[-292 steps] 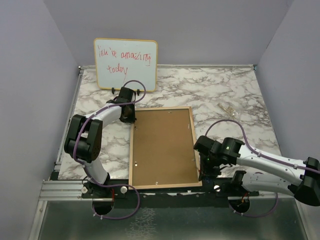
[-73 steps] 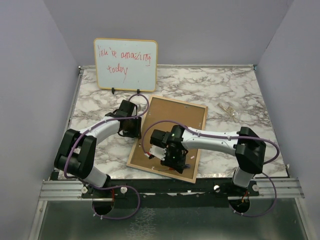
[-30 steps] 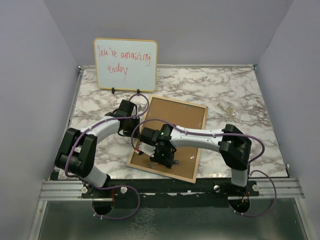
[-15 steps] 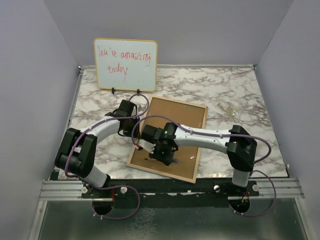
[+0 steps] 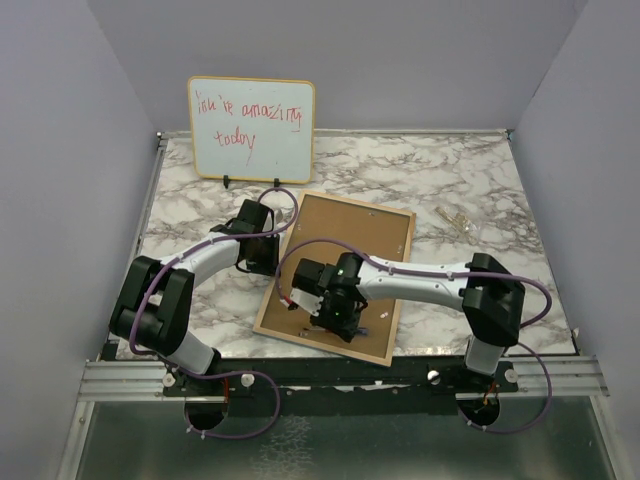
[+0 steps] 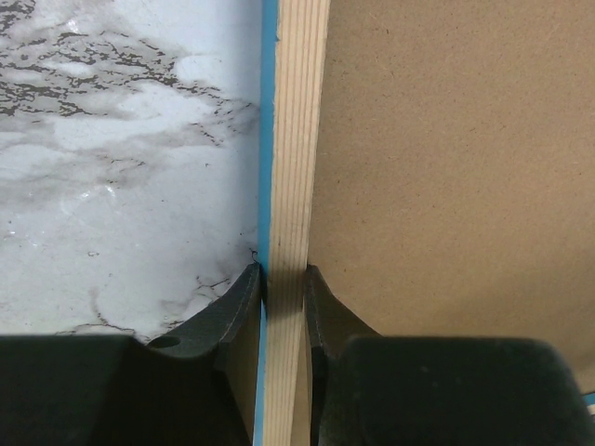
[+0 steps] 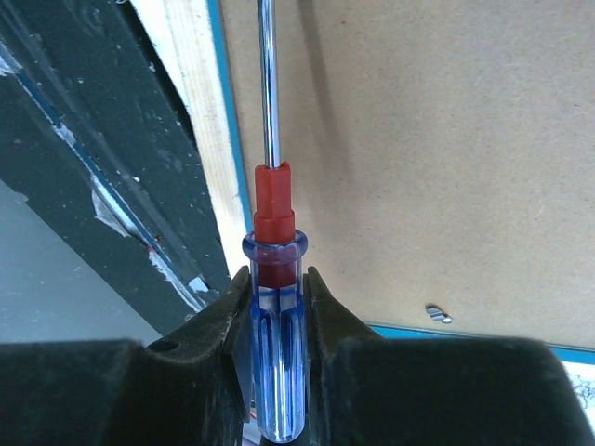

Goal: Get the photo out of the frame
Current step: Release the photo frame item from the photo frame.

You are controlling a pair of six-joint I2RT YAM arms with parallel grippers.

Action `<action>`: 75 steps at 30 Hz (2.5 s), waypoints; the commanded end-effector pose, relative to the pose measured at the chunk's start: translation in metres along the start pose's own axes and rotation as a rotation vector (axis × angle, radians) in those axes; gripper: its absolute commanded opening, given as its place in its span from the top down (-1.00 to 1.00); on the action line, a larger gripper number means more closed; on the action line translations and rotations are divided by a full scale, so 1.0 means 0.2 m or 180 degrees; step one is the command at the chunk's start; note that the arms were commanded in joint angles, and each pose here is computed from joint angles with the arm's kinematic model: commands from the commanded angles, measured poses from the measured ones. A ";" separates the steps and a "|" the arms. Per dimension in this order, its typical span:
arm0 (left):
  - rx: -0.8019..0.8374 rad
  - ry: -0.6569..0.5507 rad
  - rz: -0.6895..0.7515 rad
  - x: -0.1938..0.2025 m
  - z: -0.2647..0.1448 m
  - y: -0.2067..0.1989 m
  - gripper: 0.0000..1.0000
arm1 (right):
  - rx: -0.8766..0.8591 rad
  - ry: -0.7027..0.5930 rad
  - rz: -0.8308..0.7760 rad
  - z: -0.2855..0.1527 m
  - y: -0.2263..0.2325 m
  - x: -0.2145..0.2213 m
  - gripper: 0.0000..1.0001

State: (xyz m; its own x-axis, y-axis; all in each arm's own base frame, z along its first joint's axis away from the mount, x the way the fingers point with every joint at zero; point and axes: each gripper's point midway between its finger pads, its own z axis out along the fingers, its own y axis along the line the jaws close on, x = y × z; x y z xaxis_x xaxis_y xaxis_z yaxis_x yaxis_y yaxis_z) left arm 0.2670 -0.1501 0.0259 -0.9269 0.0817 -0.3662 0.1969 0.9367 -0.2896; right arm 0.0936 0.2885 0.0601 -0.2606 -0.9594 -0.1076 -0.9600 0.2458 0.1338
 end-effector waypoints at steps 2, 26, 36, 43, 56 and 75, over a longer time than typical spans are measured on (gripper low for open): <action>-0.0140 0.0074 -0.0009 0.04 0.02 0.04 0.82 | -0.0181 -0.0052 -0.0062 -0.03 0.10 -0.01 0.98; -0.0138 0.0086 -0.0001 0.05 0.02 0.04 0.81 | -0.0126 0.0255 -0.0031 0.09 0.08 0.05 0.99; -0.0133 0.0086 0.0002 0.04 0.02 0.04 0.81 | -0.0067 0.0274 0.0023 0.10 0.07 0.03 0.99; -0.0141 0.0085 0.0005 0.04 0.02 0.04 0.81 | 0.0052 0.0354 0.0126 0.11 0.04 0.05 0.99; -0.0135 0.0093 0.0006 0.05 0.02 0.04 0.81 | 0.0117 0.0188 0.0212 0.09 0.03 -0.02 0.99; -0.0187 -0.0004 0.0018 0.02 0.00 0.05 0.61 | 0.0353 -0.0361 0.0418 -0.06 0.00 -0.09 0.98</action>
State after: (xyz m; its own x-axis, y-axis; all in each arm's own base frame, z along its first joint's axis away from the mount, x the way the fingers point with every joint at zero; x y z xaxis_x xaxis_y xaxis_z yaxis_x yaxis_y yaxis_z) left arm 0.2674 -0.1493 0.0260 -0.9258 0.0823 -0.3690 0.1964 0.9387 -0.2834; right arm 0.0910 0.3026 0.0612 -0.3435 -0.9309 -0.1242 -0.9379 0.3333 0.0963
